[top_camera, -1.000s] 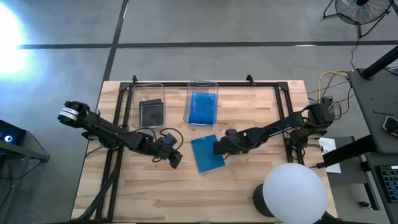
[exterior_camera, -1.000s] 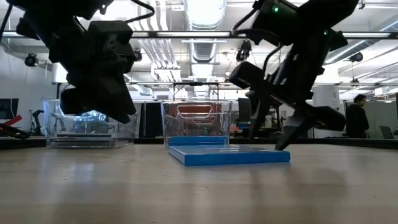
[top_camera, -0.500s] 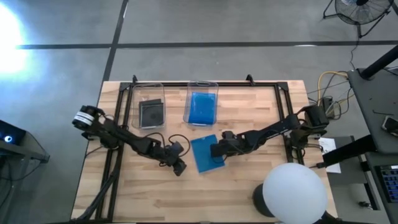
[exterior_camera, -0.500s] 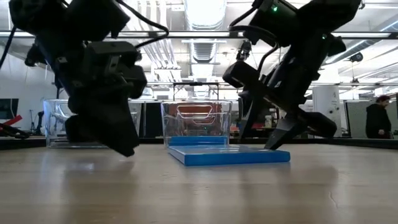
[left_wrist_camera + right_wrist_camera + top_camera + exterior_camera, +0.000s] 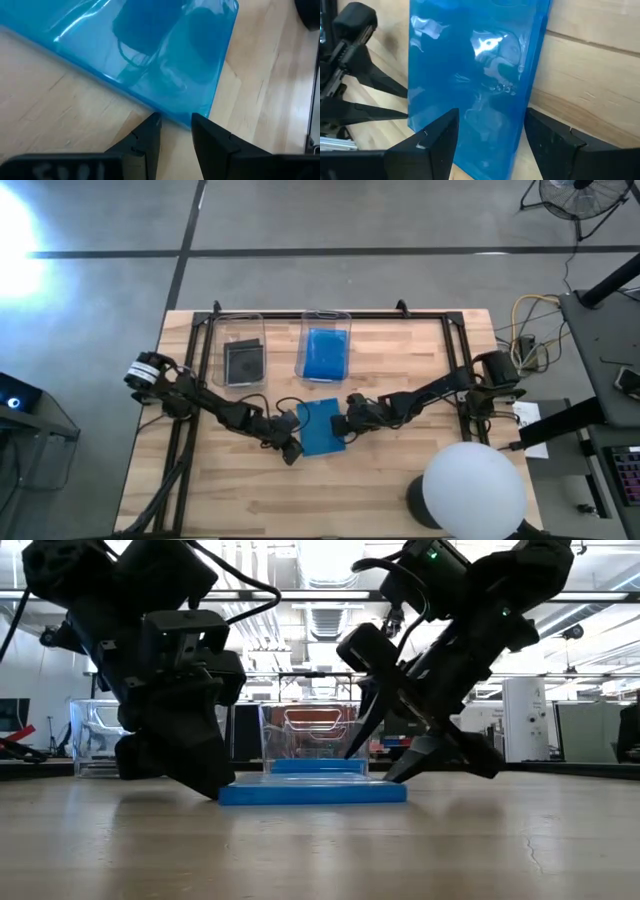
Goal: Pick & place jewel cases by type
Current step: Put the blue CD case into the right transparent bin
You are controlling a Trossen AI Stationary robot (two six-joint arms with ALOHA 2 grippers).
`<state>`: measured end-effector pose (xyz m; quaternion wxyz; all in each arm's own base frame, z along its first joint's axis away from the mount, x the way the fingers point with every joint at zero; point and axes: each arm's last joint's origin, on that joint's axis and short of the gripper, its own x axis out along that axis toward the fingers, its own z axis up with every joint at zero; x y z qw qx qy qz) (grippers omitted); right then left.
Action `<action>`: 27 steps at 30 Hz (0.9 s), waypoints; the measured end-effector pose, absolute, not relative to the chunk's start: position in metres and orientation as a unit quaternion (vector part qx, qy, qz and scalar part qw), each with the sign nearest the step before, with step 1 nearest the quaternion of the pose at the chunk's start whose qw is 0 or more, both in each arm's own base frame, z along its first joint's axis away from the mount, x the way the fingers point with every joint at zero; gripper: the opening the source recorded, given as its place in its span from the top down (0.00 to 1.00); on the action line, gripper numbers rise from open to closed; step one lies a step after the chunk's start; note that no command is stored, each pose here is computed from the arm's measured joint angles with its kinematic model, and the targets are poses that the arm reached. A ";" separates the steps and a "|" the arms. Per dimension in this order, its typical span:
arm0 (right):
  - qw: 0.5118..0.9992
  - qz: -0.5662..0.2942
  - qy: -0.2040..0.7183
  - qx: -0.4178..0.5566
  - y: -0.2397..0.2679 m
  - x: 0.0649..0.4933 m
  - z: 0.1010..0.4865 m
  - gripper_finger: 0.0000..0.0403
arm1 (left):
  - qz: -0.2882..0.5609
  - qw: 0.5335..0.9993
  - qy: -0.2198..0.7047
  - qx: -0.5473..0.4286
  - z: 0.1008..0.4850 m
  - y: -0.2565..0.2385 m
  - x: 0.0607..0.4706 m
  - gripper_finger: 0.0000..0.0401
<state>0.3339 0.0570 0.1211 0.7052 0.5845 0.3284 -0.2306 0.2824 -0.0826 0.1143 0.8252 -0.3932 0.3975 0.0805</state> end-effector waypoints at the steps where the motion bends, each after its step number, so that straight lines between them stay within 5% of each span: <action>1: 0.707 -0.228 0.326 0.585 0.057 0.334 0.121 0.47 | 0.079 0.826 0.399 -0.391 0.114 -0.082 0.282 0.76; 16: 0.758 -0.105 0.279 0.579 0.067 0.358 0.163 0.47 | 0.072 0.816 0.435 -0.373 0.107 -0.086 0.274 0.76; 27: 0.743 -0.138 0.269 0.598 0.068 0.360 0.165 0.47 | 0.074 0.821 0.428 -0.371 0.108 -0.088 0.274 0.76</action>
